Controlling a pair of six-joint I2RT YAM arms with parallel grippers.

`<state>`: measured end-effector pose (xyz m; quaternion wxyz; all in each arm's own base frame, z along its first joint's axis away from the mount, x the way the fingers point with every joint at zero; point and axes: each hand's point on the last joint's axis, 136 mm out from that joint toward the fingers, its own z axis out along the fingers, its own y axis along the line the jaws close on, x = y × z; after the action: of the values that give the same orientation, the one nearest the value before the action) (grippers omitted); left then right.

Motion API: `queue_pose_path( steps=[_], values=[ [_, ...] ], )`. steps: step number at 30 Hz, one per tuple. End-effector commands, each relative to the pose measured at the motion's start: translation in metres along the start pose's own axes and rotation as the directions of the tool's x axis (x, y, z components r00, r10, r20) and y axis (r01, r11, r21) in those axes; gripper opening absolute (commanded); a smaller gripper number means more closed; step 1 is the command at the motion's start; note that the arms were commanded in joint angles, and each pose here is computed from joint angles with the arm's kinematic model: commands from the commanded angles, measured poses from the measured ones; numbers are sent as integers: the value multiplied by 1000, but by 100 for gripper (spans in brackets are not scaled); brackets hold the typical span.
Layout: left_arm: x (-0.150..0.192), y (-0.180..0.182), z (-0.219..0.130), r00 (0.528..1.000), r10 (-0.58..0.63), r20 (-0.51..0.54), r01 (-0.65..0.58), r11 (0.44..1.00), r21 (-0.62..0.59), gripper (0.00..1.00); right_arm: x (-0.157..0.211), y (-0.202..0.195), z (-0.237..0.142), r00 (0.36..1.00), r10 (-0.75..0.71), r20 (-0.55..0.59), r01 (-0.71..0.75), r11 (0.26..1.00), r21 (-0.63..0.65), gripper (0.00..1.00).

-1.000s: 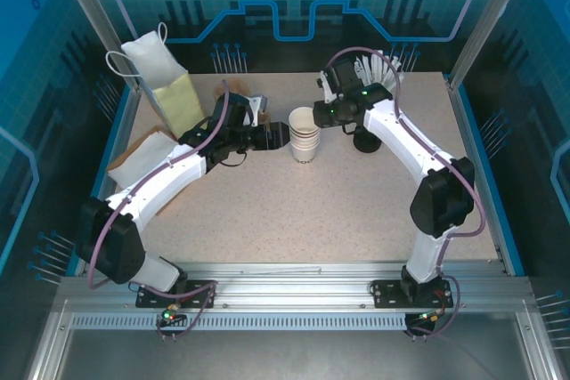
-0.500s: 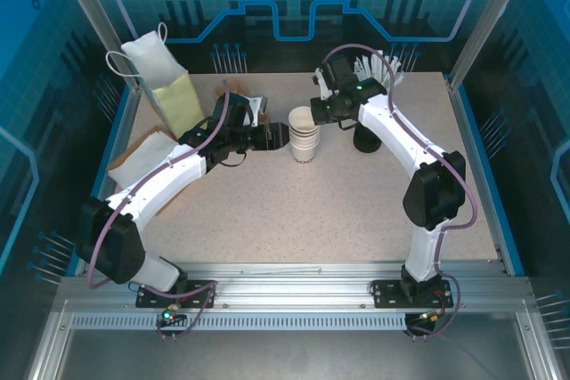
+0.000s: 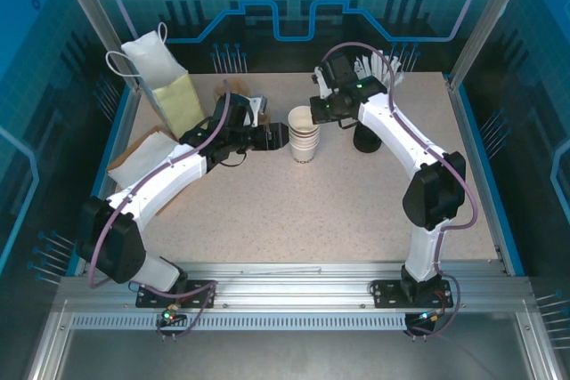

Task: Pack the takeout coffee

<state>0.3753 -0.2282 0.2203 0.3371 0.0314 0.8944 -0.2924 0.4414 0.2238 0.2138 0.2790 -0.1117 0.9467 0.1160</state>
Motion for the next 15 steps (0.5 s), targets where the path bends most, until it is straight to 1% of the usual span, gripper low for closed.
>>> queue_pose_path(
  steps=[1, 5, 11, 15],
  values=[
    [1, 1, -1, 999, 32, -10, -32, 999, -26, 79, -9, 13, -22, 999, -22, 30, 23, 999, -32, 3],
    [0, 4, -4, 999, 35, 0, -35, 998, -44, 79, -19, 17, -41, 998, -18, 66, 21, 999, -45, 3],
    [-7, 4, -19, 998, 39, 49, -36, 997, -63, 80, -39, 24, -99, 986, -15, 165, 28, 997, -71, 3],
    [-14, 5, -37, 994, 42, 104, -34, 996, -82, 80, -35, 26, -135, 978, -22, 206, 39, 996, -82, 3]
  ],
)
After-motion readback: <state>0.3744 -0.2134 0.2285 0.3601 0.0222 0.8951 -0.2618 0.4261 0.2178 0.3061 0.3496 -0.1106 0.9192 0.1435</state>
